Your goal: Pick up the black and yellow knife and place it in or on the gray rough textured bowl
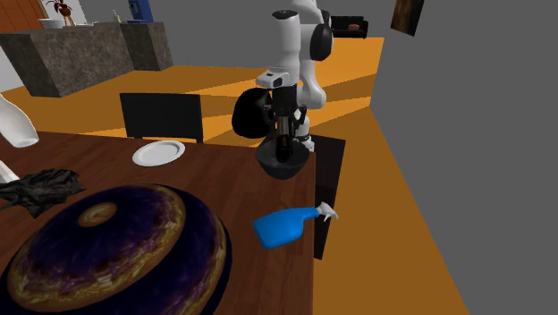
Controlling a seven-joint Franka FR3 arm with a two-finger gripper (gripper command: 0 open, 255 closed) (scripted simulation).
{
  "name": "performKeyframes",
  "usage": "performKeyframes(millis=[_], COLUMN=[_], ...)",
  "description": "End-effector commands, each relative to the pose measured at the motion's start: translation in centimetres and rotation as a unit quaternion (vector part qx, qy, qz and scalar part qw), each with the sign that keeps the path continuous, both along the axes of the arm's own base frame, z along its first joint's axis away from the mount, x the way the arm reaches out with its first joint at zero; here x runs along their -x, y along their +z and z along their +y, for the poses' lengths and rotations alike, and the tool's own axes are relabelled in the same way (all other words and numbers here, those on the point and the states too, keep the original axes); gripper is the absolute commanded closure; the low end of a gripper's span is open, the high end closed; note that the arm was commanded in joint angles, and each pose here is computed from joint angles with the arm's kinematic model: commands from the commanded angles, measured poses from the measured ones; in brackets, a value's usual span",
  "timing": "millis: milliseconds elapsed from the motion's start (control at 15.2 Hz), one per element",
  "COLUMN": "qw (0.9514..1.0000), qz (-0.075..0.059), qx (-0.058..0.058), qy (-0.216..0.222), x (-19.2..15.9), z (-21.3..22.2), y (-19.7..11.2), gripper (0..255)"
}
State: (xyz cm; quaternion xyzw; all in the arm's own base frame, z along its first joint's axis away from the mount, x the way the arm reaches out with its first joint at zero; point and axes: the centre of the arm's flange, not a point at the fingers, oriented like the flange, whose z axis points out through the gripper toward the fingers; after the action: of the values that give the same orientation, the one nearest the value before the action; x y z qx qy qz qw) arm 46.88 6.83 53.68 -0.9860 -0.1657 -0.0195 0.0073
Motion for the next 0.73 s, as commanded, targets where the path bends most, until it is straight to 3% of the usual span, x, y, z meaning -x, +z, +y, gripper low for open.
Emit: performKeyframes(millis=[0,660], qw=[1.0,1.0], qz=[0.0,0.0], qx=[0.0,0.0], qy=[0.0,0.0], x=[1.3,1.3], z=[0.3,0.3], y=[-0.9,-6.1], gripper=[255,255])
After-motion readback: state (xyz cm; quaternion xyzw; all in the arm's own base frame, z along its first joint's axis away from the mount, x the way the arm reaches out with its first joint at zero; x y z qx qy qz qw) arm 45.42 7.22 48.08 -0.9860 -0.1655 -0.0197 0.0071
